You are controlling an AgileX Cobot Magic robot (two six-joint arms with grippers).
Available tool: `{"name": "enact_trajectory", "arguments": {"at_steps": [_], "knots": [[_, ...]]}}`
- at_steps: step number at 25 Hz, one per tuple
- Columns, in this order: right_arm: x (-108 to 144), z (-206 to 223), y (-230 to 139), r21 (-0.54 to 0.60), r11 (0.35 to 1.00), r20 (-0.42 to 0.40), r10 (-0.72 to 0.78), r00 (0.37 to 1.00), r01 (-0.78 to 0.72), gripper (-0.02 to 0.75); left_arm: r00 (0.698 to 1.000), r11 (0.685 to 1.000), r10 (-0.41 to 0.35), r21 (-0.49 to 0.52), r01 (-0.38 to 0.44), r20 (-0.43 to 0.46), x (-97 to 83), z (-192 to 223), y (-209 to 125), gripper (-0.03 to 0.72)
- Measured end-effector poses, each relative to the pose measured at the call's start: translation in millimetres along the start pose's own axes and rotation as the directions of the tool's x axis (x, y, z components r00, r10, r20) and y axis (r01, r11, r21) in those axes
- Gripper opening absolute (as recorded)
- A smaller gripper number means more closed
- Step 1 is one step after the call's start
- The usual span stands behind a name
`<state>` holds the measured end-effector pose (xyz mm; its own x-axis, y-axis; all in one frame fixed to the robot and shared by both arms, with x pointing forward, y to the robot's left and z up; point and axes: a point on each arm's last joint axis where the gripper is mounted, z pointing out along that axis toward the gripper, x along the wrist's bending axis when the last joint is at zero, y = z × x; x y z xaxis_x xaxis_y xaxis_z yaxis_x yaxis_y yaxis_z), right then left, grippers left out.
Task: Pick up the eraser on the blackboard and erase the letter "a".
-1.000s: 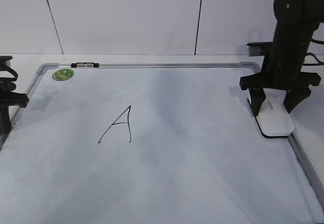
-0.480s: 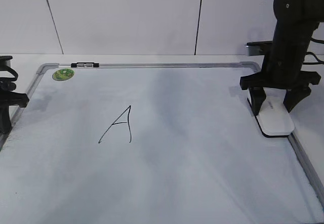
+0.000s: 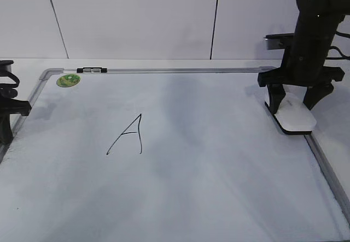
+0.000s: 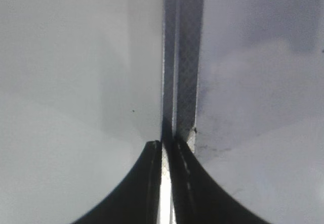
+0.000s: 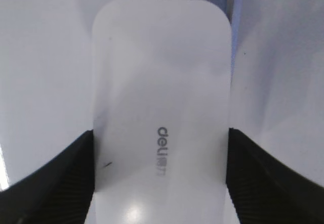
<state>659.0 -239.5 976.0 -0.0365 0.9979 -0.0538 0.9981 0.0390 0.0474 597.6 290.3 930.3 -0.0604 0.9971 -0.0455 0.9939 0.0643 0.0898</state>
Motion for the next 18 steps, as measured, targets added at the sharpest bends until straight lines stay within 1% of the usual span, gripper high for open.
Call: {"name": "enact_trajectory", "arguments": {"at_steps": [18], "knots": [[0.8, 0.0, -0.1, 0.001, 1.0, -0.008, -0.001, 1.0, 0.001, 0.595, 1.0, 1.0, 0.0, 0.0, 0.0, 0.0, 0.0, 0.0, 0.0, 0.043]]}}
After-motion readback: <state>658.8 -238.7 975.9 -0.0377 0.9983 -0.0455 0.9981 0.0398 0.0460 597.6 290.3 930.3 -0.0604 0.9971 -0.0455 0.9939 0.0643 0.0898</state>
